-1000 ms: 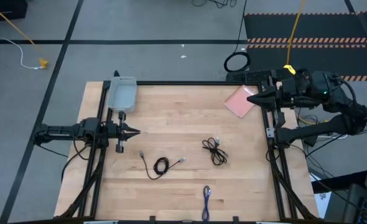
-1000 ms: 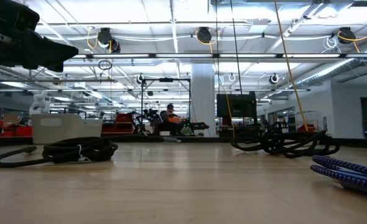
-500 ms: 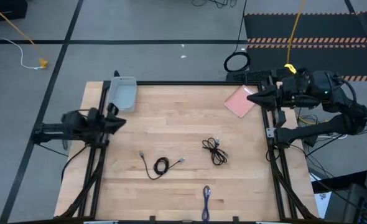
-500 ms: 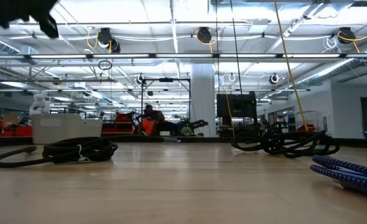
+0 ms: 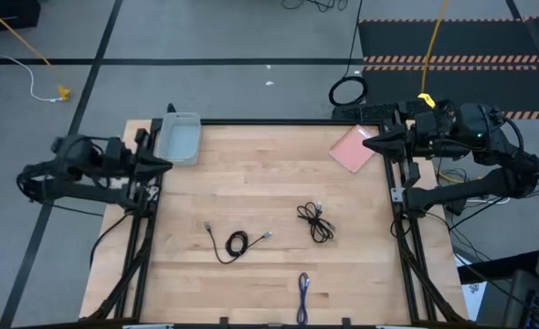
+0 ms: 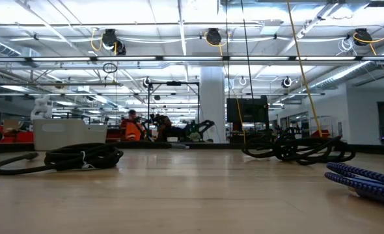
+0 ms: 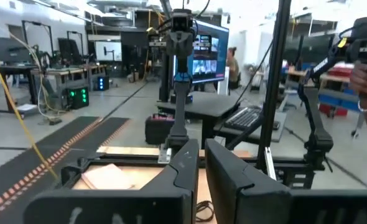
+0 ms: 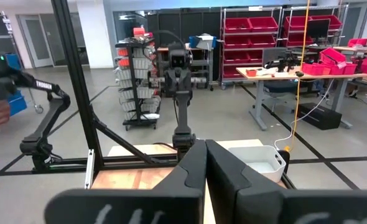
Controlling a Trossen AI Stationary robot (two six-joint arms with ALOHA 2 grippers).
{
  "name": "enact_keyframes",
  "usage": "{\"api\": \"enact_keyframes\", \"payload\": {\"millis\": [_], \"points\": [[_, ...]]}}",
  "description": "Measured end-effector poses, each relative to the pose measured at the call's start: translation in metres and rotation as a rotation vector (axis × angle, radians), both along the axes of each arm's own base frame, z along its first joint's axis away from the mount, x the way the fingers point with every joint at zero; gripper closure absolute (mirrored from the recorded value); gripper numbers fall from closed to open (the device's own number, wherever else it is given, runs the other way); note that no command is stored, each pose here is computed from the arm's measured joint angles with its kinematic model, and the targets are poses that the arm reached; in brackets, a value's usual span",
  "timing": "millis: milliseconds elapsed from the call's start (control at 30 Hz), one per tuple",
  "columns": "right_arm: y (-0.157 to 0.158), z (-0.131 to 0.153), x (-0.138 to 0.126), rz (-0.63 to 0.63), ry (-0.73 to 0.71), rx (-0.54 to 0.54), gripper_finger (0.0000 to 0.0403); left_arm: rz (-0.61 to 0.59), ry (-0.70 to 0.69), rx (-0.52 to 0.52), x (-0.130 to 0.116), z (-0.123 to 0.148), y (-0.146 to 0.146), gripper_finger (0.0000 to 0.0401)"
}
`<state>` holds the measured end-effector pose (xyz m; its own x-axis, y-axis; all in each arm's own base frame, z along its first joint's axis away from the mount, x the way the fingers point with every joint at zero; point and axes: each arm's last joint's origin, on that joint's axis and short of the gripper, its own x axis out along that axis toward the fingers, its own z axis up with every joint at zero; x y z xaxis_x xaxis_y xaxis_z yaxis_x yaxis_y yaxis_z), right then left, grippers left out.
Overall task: Pick and place USB-C Cables
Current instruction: Put the right black charger cable into the gray bin
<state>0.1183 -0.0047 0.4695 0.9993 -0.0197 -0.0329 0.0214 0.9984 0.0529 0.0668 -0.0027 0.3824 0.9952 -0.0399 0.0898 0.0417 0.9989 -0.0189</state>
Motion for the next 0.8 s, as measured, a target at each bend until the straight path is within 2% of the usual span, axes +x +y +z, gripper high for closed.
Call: {"api": "enact_keyframes", "payload": {"millis": [200,467,667,800], "points": [[0.0,0.0,0.0,0.001,0.0,0.0,0.0403,0.006,-0.01,0.063,0.001,0.047,0.0,0.0368],[0.0,0.0,0.0,0.001,0.0,0.0,0.0403,0.007,0.024,0.093,0.003,0.104,0.0,0.0368],[0.0,0.001,0.0,0.001,-0.015,-0.001,0.0403,0.01,0.028,0.135,0.005,0.134,0.0,0.0368],[0.0,0.002,0.0,0.001,-0.022,-0.001,0.0403,0.011,0.019,0.136,0.004,0.143,0.0,0.0368]]}}
